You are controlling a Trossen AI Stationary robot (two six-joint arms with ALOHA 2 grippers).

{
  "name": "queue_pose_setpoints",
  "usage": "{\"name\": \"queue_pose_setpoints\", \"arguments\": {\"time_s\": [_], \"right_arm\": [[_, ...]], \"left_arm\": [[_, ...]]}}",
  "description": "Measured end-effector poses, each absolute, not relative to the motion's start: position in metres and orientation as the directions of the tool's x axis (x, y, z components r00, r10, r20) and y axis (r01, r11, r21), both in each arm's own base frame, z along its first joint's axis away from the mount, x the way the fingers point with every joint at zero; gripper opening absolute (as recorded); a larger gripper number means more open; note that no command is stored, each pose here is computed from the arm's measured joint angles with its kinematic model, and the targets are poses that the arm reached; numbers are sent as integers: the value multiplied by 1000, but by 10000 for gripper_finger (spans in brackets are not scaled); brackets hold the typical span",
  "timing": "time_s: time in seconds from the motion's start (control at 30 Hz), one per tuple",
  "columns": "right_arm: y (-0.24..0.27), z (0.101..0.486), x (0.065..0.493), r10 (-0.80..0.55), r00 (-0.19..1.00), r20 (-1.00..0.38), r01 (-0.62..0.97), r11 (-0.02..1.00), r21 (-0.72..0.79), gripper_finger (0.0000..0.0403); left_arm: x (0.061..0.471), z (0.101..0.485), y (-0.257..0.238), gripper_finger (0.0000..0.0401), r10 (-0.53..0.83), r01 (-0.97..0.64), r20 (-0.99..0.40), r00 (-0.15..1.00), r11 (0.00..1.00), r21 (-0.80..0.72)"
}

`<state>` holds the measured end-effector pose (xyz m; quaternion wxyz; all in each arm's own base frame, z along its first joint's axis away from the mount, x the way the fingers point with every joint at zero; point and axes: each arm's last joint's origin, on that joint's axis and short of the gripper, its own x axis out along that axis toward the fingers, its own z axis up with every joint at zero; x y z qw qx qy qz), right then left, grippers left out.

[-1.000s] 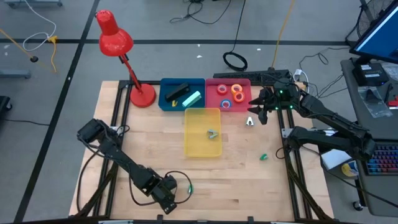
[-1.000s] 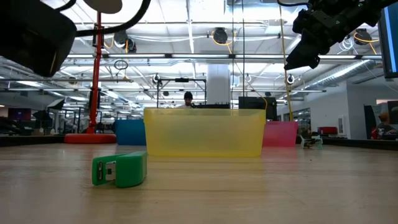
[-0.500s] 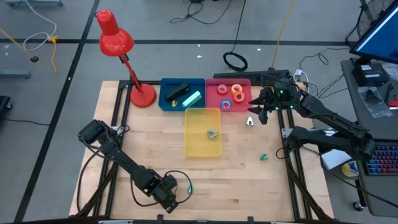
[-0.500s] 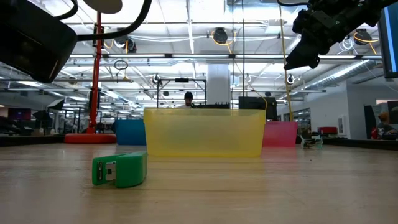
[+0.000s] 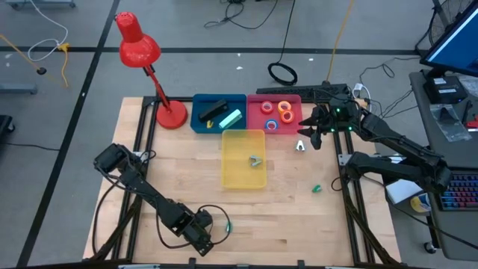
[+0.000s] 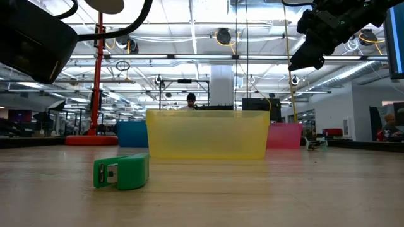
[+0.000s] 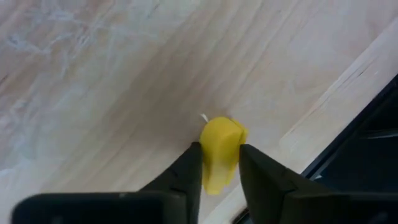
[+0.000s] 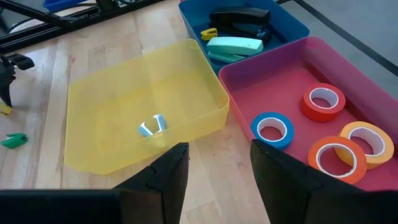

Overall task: Pick and place Stapler, Stapler remover, tape
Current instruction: Put the small yellow stapler into the blue bin

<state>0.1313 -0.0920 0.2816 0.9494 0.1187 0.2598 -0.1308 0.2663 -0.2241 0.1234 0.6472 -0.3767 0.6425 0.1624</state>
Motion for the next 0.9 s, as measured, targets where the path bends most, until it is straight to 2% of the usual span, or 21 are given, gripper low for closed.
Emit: {"name": "queue_pose_setpoints", "arguments": {"time_s": [0.23, 0.53, 0.7, 0.9], "right_arm": [[-92, 282, 131, -187, 831, -524, 306, 940, 150, 164], [-92, 282, 131, -186, 831, -524, 306, 940, 150, 164], [-92, 282, 131, -187, 831, -525, 295, 946, 131, 164], [-94, 281, 130, -256, 803, -539, 357, 930, 89, 164]], "left_arm": [[269, 124, -221, 48, -270, -723, -954, 130, 633, -277], [282, 124, -205, 48, -241, -746, -957, 163, 604, -280], [284, 135, -189, 48, -171, -758, -967, 188, 601, -254], [265, 169, -158, 46, -22, -817, -990, 137, 563, -126]]}}
